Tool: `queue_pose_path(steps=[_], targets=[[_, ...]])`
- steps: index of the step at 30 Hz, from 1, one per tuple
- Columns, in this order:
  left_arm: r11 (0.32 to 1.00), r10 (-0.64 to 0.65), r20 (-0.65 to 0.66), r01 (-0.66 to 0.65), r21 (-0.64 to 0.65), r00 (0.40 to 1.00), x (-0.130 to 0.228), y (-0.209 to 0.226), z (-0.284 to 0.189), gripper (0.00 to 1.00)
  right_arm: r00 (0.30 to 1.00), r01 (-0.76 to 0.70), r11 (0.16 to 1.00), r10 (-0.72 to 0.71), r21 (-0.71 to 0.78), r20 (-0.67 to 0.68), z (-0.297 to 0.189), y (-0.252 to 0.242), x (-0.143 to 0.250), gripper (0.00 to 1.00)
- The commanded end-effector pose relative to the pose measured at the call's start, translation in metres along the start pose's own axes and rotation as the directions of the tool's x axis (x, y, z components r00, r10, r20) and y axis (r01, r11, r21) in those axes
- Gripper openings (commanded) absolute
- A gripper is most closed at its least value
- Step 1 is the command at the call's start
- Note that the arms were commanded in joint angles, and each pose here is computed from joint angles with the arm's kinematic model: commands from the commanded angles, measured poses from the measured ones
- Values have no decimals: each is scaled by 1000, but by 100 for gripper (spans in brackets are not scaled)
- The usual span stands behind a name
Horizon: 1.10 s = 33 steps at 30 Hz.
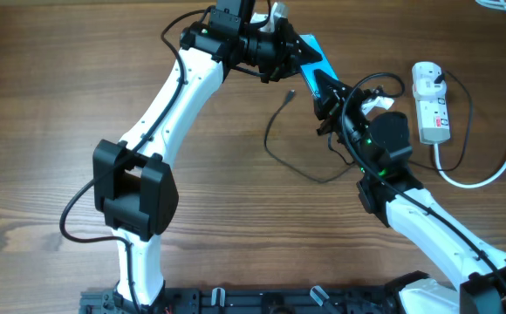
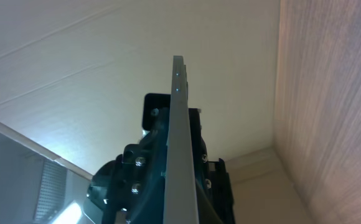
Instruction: Plug charger to phone and switch on socket
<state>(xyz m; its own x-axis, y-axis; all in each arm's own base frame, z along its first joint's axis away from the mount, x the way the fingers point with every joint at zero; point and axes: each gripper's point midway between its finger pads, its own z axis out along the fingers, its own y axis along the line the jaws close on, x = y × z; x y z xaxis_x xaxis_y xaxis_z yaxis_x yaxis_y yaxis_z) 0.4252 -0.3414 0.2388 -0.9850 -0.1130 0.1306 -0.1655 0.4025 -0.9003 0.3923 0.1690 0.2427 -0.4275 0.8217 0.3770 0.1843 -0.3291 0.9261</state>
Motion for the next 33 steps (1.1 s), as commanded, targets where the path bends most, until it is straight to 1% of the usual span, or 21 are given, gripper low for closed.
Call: queue_pose_path(steps=[1,7,9,10,11,13,14,18,22,23,24,26,27,28,29,30,31,32,33], targets=[[998,51,-13,-51,29,999,11,-19,-1,4,999,-10,1000,10,16,-44,5,-2,12,4],[999,51,16,-52,12,999,6,-16,-1,4,999,-10,1000,11,15,-41,5,-2,12,5],[998,59,17,-59,12,998,6,-16,-2,4,999,-10,1000,10,15,-40,5,-2,11,21],[998,58,16,-58,12,998,6,-16,-2,4,999,-10,1000,10,16,-40,5,-3,11,26],[998,58,17,-59,12,998,6,-16,-2,4,999,-10,1000,11,16,-39,5,-3,11,33],[998,59,17,-59,12,998,6,-16,-2,4,999,-10,1000,10,17,-39,5,-3,11,45],[998,58,19,-58,12,998,5,-16,-3,4,999,-10,1000,11,18,-38,5,-3,11,49],[999,42,38,-43,9,998,-4,-11,-12,4,1000,-11,1000,12,27,-24,5,-6,8,60],[999,43,62,-42,-25,997,-17,7,-32,4,1000,-19,995,17,102,23,3,-25,-2,62],[998,47,75,-44,-35,996,-23,13,-42,4,999,12,993,-16,117,30,3,-28,-5,63],[998,38,84,-34,-44,996,-27,20,-50,4,996,76,990,-81,120,34,3,-29,-7,64],[997,26,105,-19,-72,994,-37,37,-71,4,968,246,958,-251,146,19,2,-34,-9,69],[996,20,114,-10,-86,993,-41,46,-83,4,948,311,935,-317,172,8,1,-39,-11,75],[995,8,120,5,-103,993,-43,58,-96,4,919,386,893,-393,232,-17,-2,-54,-15,92],[993,5,119,10,-119,993,-43,67,-106,4,915,393,872,-403,292,-27,-6,-68,-20,96],[991,1,119,15,-131,993,-43,74,-115,4,914,389,850,-405,354,-32,-11,-82,-25,98],[990,2,113,14,-138,994,-42,81,-124,4,901,412,802,-430,432,-59,-20,-101,-31,100],[989,3,112,14,-148,994,-41,88,-133,4,865,482,740,-488,469,-120,-26,-113,-32,99],[987,13,110,5,-158,994,-41,94,-141,4,833,543,708,-521,452,-185,-26,-116,-26,100]])
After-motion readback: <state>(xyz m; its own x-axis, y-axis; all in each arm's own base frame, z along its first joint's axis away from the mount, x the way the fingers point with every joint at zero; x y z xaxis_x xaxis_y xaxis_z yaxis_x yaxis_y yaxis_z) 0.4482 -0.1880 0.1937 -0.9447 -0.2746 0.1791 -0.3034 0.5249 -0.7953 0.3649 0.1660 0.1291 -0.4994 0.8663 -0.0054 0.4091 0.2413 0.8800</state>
